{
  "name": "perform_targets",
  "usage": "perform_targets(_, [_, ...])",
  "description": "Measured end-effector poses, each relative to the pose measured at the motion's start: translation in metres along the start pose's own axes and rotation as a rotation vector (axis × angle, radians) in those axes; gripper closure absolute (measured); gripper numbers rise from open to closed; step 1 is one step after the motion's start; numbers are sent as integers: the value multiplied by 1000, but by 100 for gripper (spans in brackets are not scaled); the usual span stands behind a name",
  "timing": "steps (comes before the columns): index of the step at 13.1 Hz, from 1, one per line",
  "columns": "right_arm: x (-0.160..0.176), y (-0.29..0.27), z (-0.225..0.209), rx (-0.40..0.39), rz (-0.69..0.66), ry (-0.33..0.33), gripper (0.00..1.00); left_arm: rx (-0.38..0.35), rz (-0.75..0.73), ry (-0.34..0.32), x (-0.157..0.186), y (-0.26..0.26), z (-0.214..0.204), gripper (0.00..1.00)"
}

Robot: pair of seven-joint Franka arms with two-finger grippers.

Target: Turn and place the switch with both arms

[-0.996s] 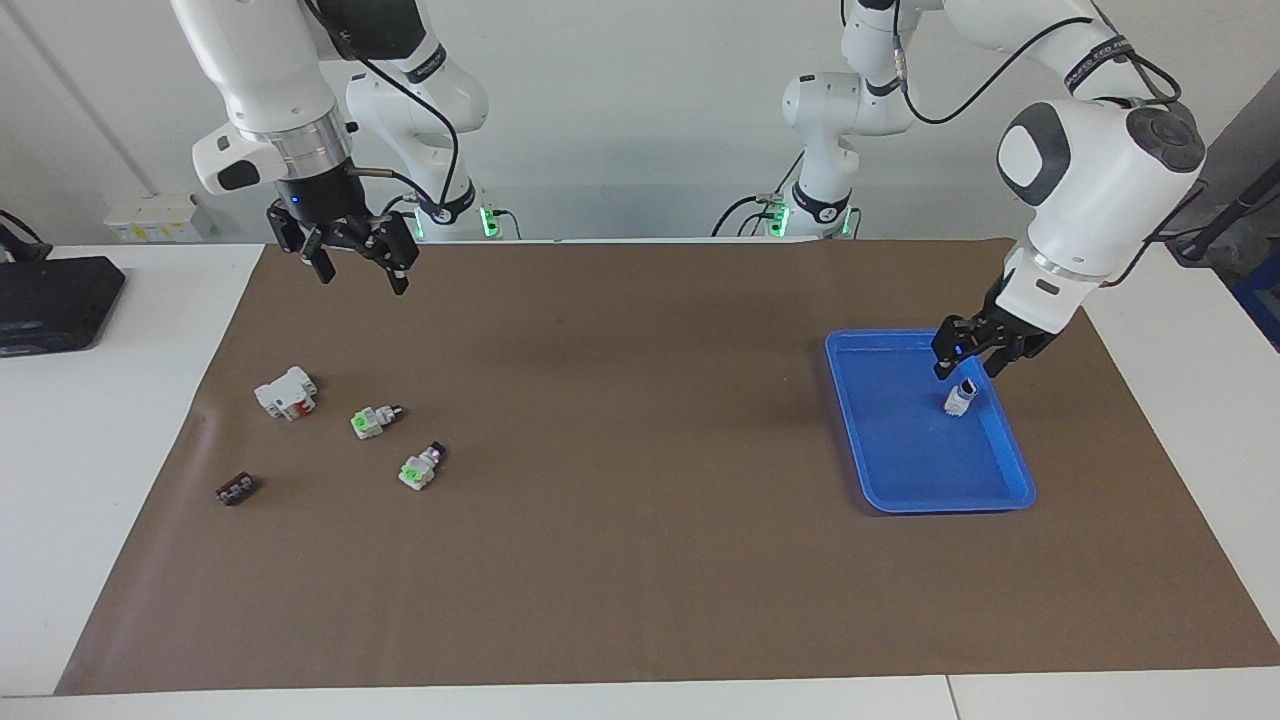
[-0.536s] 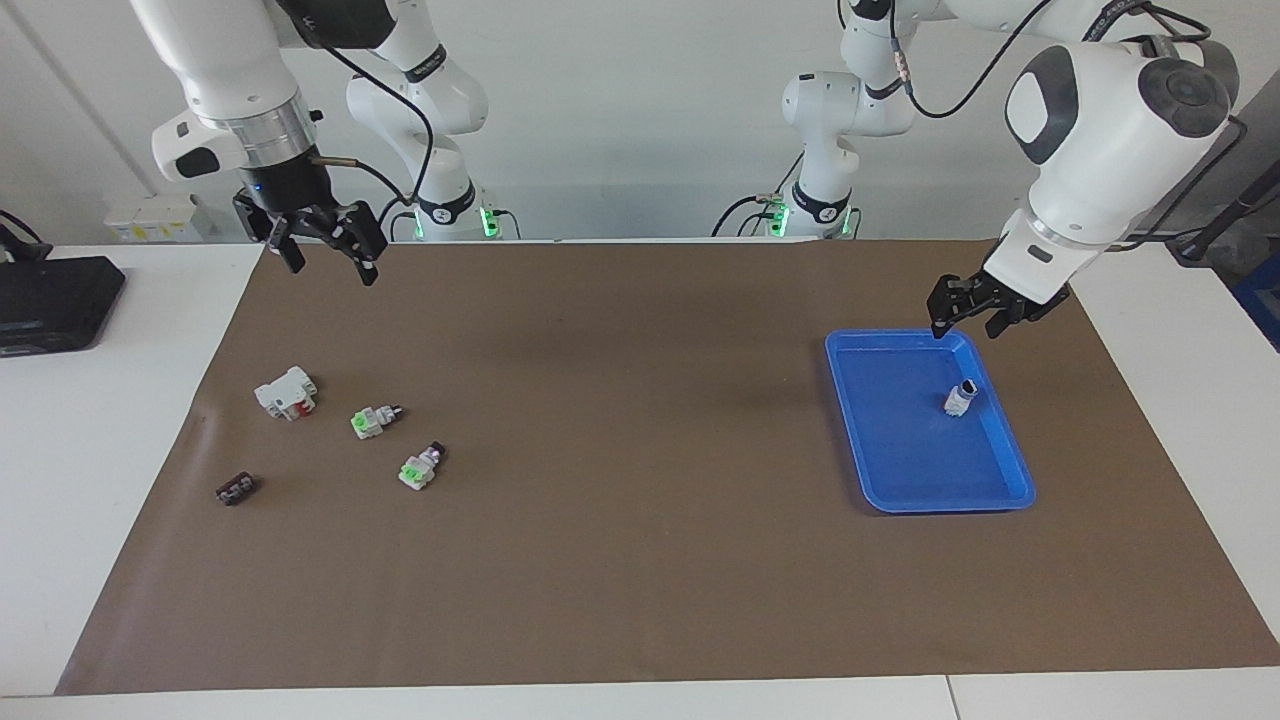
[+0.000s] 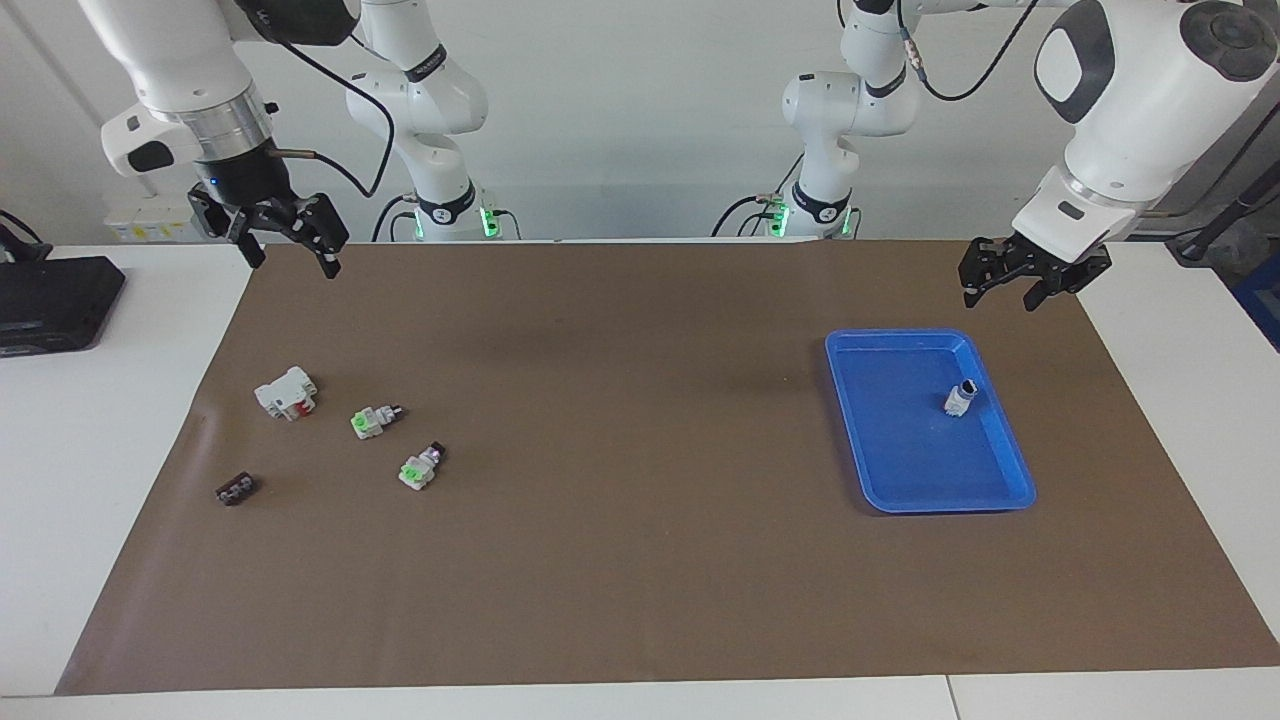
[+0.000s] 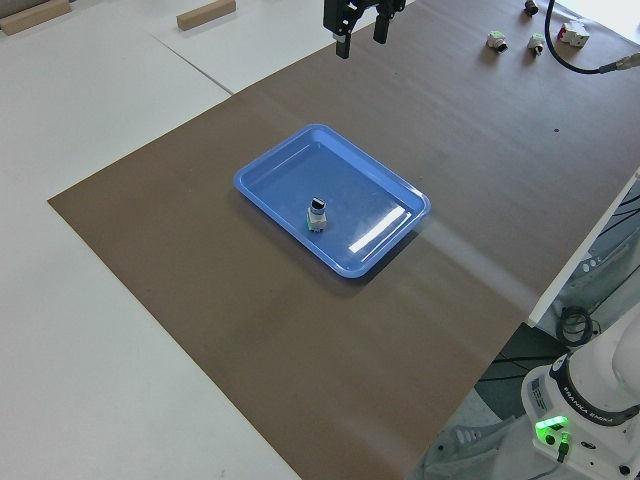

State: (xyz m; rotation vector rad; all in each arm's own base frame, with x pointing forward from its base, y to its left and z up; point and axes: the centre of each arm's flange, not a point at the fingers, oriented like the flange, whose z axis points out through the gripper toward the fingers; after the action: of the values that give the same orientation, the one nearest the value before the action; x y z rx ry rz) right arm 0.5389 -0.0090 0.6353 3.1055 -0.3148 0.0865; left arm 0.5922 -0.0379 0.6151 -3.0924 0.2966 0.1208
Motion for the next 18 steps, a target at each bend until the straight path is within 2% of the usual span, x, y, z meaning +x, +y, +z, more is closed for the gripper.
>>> perform_targets(5, [-1,-1,2,-3,-2,-12,0,-3,-11,11,2,6,0,1])
perform_targets(8, [-9,-2,0,-14,-32,-64,0,-18,-35,61,5,-3,-5,1])
perform_targets(10, [-11,-3,-4,-14,-38,-69,0,-46,-44,99,4,-10,-8,1])
perform_targets(14, [-12,-6,-2,-13,-45,-72,0,-50,-40,145,-14,-3,3,1])
perform_targets(18, [-11,-3,-1,-12,-38,-71,0,-8,-30,137,-31,10,4,0])
